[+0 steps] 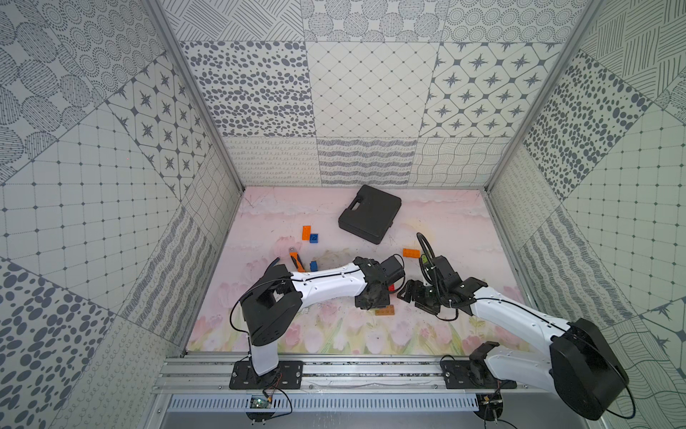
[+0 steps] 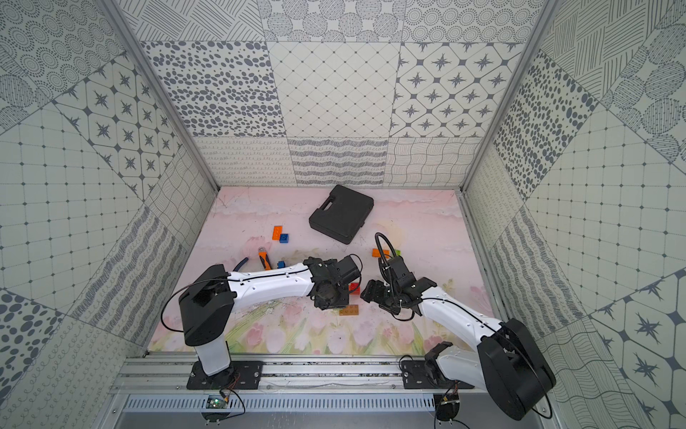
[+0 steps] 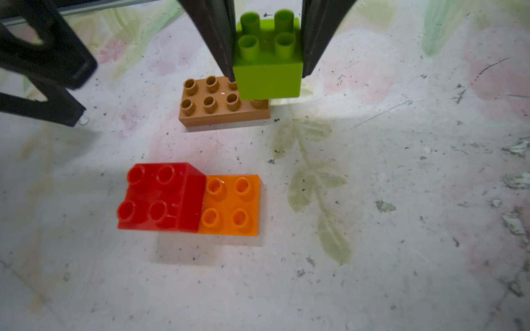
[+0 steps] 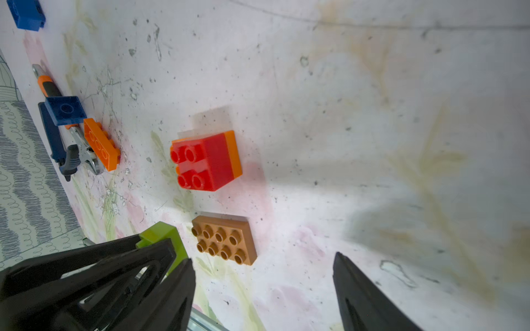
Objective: Assemble the number 5 with lego
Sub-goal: Assemble the lego brick with the lego brick.
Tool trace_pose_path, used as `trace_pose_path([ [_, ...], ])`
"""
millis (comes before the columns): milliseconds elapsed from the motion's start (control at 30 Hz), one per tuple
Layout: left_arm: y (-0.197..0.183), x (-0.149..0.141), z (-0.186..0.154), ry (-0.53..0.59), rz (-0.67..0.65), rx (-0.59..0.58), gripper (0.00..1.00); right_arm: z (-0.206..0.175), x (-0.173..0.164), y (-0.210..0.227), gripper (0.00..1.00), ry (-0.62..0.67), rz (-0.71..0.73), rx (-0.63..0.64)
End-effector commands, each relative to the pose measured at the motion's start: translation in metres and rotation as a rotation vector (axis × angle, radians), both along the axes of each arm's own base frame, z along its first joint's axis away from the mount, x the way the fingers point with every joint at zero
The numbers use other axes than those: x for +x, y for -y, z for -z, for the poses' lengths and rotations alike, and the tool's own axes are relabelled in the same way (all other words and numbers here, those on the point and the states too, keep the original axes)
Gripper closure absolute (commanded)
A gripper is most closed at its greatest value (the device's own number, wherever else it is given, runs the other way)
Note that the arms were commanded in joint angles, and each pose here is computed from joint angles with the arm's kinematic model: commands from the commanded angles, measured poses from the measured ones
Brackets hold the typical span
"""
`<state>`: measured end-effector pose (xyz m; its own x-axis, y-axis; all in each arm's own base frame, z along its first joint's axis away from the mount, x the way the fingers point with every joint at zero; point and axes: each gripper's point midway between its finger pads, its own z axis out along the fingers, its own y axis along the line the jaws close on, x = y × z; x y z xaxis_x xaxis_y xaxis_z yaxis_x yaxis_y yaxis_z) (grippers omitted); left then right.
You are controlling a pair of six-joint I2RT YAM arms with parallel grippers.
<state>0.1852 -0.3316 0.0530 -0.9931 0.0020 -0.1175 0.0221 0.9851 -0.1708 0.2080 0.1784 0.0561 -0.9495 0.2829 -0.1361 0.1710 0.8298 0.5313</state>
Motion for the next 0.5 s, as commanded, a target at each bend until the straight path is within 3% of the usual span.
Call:
trace_pose_path([
  [0,0.009,-0.007,0.002,-0.046,0.022,0.021,0.81,-0.001,0.0,0.012,0.18,0.02,0.026,-0.031],
  [467,0.001,-0.009,0.022,-0.074,-0.034,0.113,0.77,0.01,-0.011,0.015,0.14,-0.009,0.009,-0.023],
])
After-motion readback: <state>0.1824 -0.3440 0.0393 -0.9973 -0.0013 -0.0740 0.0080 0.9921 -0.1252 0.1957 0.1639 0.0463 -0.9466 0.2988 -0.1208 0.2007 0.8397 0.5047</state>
